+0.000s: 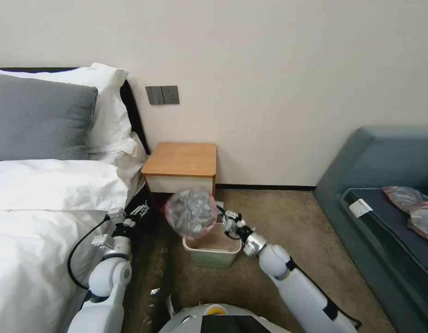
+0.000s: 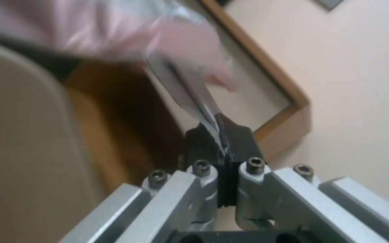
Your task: Pick up the garbage bag from the table and place it over the trash can.
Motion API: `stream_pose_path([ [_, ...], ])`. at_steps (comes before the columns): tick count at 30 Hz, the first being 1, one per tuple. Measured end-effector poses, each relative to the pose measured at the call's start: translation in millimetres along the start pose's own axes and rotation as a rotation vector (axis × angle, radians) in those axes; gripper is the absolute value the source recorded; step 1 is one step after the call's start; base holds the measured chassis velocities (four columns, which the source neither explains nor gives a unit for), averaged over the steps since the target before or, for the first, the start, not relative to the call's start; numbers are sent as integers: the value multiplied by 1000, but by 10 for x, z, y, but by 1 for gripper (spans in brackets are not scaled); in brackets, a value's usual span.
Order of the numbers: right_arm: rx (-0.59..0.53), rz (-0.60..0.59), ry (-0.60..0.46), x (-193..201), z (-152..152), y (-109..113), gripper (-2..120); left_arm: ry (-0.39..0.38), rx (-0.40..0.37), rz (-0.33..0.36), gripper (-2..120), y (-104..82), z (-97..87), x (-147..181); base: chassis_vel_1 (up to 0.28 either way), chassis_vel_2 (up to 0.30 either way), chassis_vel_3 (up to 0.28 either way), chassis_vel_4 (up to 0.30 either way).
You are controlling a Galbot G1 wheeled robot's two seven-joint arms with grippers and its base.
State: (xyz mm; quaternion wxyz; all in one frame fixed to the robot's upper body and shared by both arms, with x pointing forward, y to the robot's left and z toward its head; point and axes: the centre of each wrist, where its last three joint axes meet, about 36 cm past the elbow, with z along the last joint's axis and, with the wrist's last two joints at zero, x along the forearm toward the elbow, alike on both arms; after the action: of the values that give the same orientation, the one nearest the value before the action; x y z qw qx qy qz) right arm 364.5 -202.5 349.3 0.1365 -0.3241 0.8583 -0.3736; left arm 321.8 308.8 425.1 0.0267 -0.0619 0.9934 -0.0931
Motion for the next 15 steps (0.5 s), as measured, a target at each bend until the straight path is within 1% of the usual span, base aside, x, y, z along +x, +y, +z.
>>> stream_pose_path([
  [1,-6,-11,4,69,-10,57,0,1,1,1,100,-5,2,2,0,0,0,0],
  [2,-6,-11,4,69,-10,57,0,1,1,1,100,-5,2,2,0,0,0,0],
  [4,-19,-40,13,222,-35,175,0,2,4,3,100,-19,8,5,0,0,0,0],
  [6,-24,-56,18,303,-47,225,0,3,6,5,100,-28,11,4,0,0,0,0],
  [11,-22,-65,25,396,-60,221,0,2,7,12,100,-50,4,-5,0,0,0,0],
  [15,-42,-81,37,481,-93,192,0,5,6,18,100,-73,5,-8,0,0,0,0],
])
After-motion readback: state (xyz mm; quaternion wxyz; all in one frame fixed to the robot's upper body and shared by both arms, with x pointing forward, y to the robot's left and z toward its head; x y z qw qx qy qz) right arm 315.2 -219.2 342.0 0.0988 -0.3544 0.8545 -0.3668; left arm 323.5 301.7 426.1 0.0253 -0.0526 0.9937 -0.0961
